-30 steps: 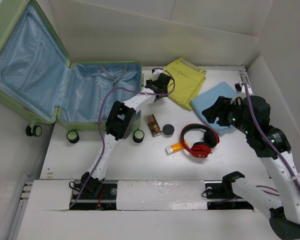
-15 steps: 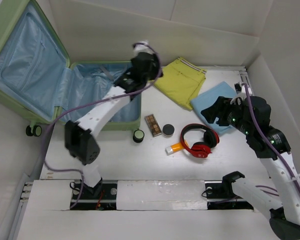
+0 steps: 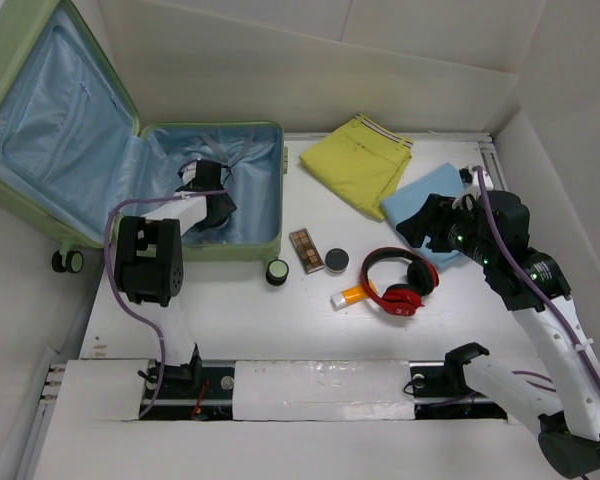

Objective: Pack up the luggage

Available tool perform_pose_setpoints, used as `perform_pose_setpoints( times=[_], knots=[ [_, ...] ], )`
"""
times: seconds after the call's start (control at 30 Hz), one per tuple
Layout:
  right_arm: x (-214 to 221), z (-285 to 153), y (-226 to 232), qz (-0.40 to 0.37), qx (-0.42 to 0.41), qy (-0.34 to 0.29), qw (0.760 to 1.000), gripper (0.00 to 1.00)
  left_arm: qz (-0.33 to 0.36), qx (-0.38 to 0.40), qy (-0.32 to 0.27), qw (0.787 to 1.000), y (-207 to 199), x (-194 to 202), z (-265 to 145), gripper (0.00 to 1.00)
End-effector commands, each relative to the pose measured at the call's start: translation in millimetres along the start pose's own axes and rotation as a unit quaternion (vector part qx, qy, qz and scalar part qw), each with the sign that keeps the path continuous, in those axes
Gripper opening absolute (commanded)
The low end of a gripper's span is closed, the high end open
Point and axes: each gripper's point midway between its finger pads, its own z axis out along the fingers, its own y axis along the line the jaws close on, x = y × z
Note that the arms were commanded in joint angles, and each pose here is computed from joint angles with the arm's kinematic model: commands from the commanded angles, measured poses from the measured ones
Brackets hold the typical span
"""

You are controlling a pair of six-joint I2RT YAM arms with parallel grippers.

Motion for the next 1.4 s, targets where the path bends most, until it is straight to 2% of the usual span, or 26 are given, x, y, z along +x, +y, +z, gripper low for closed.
perform_pose_setpoints(
  times=[0.0, 0.03, 0.1, 0.2, 0.23, 0.33, 0.37, 0.43, 0.5, 0.53, 0.6, 0.67, 0.7, 0.77, 0.8, 0.83, 0.87, 0.9, 0.93, 1.0, 1.17, 1.37],
  knots=[
    [-17.5, -1.1, 9.5, -0.005, -0.018, -0.034, 0.999, 0.69, -0.013, 0.034, -0.038, 0.999, -32.1, -32.9, -12.4, 0.34],
    [-14.8, -1.3, 8.2, -0.005, -0.016, -0.029, 0.999, 0.69, -0.010, 0.028, -0.030, 0.999, -30.5, -29.5, -9.1, 0.40],
    [-14.4, -1.1, 8.7, -0.006, -0.014, -0.029, 0.999, 0.72, -0.014, 0.022, -0.023, 0.999, -29.8, -27.6, -8.2, 0.58],
    [-15.0, -3.7, 5.9, -0.001, -0.006, -0.033, 0.999, 0.81, -0.020, 0.042, -0.040, 0.998, -33.8, -37.0, -24.6, 0.76],
    [-15.0, -3.7, 5.9, -0.001, -0.006, -0.033, 0.999, 0.83, -0.023, 0.061, -0.065, 0.996, -44.0, -49.7, -45.0, 0.84],
    [-15.4, -0.3, 1.7, 0.000, 0.006, -0.033, 0.999, 0.85, -0.003, 0.088, -0.107, 0.990, -58.4, -68.3, -82.3, 0.92],
    [-14.3, 2.3, 1.2, 0.005, 0.007, -0.029, 1.000, 0.85, 0.003, 0.112, -0.125, 0.986, -71.3, -75.1, -105.8, 0.92],
    [-10.5, 7.1, -3.1, 0.006, 0.016, -0.022, 1.000, 0.85, 0.004, 0.126, -0.140, 0.982, -82.1, -83.2, -127.5, 0.93],
    [-14.0, 9.1, -4.3, 0.006, 0.023, -0.025, 0.999, 0.85, 0.018, 0.160, -0.142, 0.977, -102.7, -74.4, -153.0, 0.92],
    [-19.1, 9.1, -3.6, 0.010, 0.026, -0.030, 0.999, 0.82, 0.022, 0.180, -0.136, 0.974, -114.6, -65.1, -162.1, 0.92],
    [-28.8, 6.3, -7.9, 0.010, 0.044, -0.049, 0.998, 0.77, 0.051, 0.251, -0.103, 0.961, -164.7, -22.3, -189.4, 0.90],
    [-40.1, -0.1, -8.1, 0.021, 0.055, -0.067, 0.996, 0.67, 0.055, 0.281, -0.085, 0.954, -202.3, -4.8, -208.9, 0.90],
    [-46.0, -2.9, -7.9, 0.021, 0.059, -0.077, 0.995, 0.64, 0.072, 0.302, -0.037, 0.950, -226.6, 28.5, -200.9, 0.88],
    [-52.4, -7.9, -8.2, 0.026, 0.066, -0.086, 0.994, 0.63, 0.033, 0.331, 0.001, 0.943, -257.5, 36.4, -204.3, 0.83],
    [-54.4, -10.4, -6.5, 0.030, 0.065, -0.088, 0.994, 0.64, 0.030, 0.358, 0.025, 0.933, -272.8, 43.8, -206.4, 0.81],
    [-54.5, -10.5, -6.5, 0.030, 0.065, -0.088, 0.994, 0.64, 0.031, 0.356, 0.045, 0.933, -286.0, 61.1, -189.4, 0.81],
    [-55.8, -14.3, -4.9, 0.035, 0.062, -0.094, 0.993, 0.66, 0.031, 0.364, 0.049, 0.929, -298.7, 68.9, -190.2, 0.81],
    [-50.8, -15.9, -4.7, 0.040, 0.059, -0.088, 0.994, 0.67, 0.017, 0.378, 0.035, 0.925, -316.7, 58.0, -200.3, 0.79],
    [-48.3, -16.1, -5.9, 0.040, 0.061, -0.084, 0.994, 0.67, 0.016, 0.364, 0.046, 0.930, -326.0, 72.2, -178.9, 0.78],
    [-41.0, -21.0, -8.3, 0.047, 0.062, -0.081, 0.994, 0.68, -0.019, 0.369, 0.060, 0.928, -344.2, 75.5, -175.6, 0.78],
    [-29.7, -24.5, -6.4, 0.051, 0.051, -0.067, 0.995, 0.73, -0.101, 0.295, 0.108, 0.944, -341.9, 117.1, -103.3, 0.77],
    [-27.9, -33.7, 0.9, 0.055, 0.030, -0.068, 0.996, 0.73, -0.173, 0.238, 0.115, 0.949, -328.3, 137.1, -60.3, 0.74]
  ],
)
